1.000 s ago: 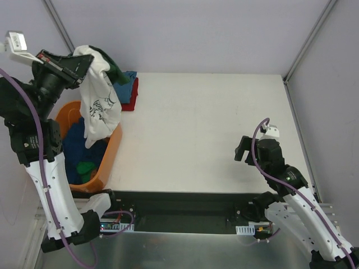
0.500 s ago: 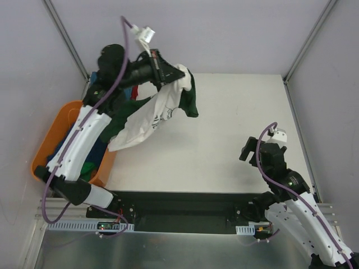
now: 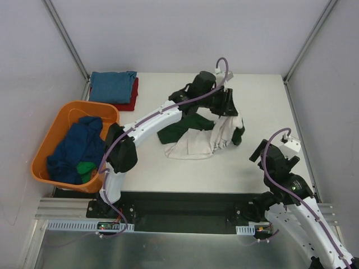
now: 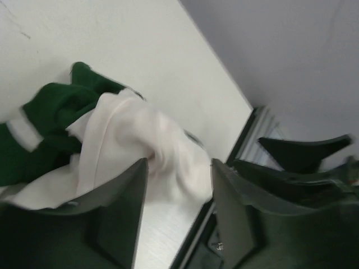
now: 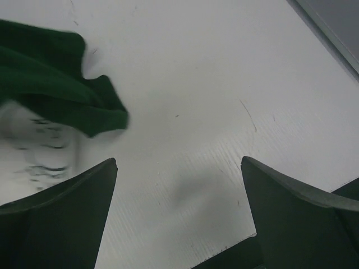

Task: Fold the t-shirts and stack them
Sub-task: Move the tshirt to the center of the board, then flatten out the tshirt

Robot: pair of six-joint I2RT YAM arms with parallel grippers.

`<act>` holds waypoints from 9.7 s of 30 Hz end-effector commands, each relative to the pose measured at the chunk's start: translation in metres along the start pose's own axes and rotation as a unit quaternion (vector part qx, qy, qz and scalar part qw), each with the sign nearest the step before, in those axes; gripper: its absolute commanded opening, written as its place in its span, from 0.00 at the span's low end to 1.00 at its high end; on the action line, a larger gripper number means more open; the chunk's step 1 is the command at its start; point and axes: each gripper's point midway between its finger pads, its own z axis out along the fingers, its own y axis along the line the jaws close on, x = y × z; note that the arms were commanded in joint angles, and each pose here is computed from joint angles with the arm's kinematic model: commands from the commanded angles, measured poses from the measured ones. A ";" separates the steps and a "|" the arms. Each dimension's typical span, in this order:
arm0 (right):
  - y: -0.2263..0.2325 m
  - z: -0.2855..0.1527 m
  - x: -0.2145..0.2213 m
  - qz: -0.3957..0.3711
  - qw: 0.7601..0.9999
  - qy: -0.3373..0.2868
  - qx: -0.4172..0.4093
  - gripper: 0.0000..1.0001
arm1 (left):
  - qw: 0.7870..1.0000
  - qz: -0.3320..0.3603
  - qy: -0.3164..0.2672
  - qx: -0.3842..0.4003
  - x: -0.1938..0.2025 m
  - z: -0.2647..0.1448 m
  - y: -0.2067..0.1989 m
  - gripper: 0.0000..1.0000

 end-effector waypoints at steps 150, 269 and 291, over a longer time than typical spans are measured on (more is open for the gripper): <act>0.111 -0.173 -0.314 0.127 0.927 -0.201 -0.290 0.01 | 0.888 0.045 -0.441 -0.123 -0.010 -0.471 -0.102 0.00; 0.192 0.350 -0.144 0.043 0.957 0.212 -0.193 0.97 | 0.945 -0.220 0.044 -0.240 0.047 -0.064 0.247 0.99; 0.101 0.040 0.007 0.006 0.942 0.274 -0.192 0.96 | 0.873 -0.304 -0.002 -0.382 0.226 -0.236 0.203 0.95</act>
